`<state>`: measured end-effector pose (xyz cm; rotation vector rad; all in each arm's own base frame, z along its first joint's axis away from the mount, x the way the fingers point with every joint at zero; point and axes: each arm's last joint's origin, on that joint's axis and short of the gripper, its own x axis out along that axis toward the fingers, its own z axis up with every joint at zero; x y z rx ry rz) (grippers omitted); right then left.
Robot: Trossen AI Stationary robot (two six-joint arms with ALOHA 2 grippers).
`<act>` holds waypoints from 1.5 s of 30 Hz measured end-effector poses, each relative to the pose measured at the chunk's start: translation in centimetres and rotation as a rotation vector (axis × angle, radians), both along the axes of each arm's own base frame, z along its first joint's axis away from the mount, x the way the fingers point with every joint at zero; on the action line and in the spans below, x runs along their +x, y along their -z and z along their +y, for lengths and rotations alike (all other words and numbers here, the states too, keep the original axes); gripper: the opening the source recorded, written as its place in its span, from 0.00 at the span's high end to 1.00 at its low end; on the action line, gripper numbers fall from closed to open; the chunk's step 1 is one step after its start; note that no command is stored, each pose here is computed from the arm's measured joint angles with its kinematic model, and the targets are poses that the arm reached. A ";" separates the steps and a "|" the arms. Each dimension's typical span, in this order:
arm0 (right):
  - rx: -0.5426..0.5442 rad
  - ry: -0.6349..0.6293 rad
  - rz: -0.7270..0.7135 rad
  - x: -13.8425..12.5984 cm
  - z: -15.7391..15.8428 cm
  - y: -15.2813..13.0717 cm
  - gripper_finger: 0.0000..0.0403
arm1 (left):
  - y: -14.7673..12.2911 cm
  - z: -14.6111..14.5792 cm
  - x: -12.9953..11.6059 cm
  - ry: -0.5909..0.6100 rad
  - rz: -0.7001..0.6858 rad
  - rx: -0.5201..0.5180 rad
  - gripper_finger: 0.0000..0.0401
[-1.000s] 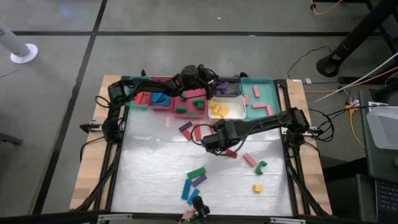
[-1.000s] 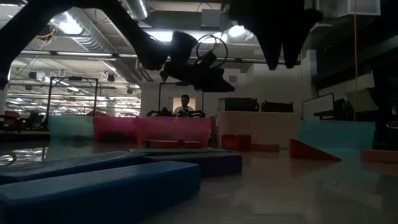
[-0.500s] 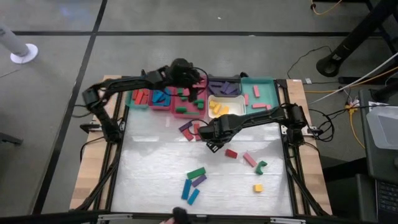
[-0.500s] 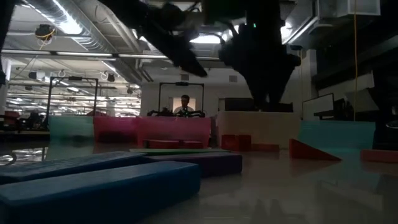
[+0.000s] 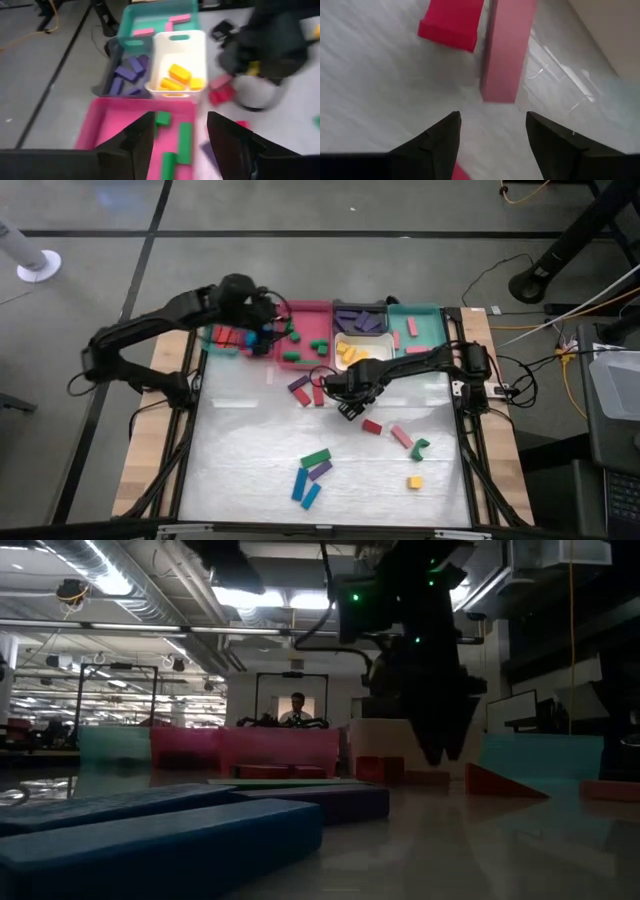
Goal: Sort blocks
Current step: Put the pink block into the right green bin
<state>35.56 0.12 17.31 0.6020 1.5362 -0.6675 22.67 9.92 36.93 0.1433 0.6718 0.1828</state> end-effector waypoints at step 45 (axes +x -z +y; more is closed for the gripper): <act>0.170 -0.150 0.016 -1.2 -3.4 -12.0 0.74 | 10.3 -10.6 -4.5 0.063 0.189 -0.433 0.64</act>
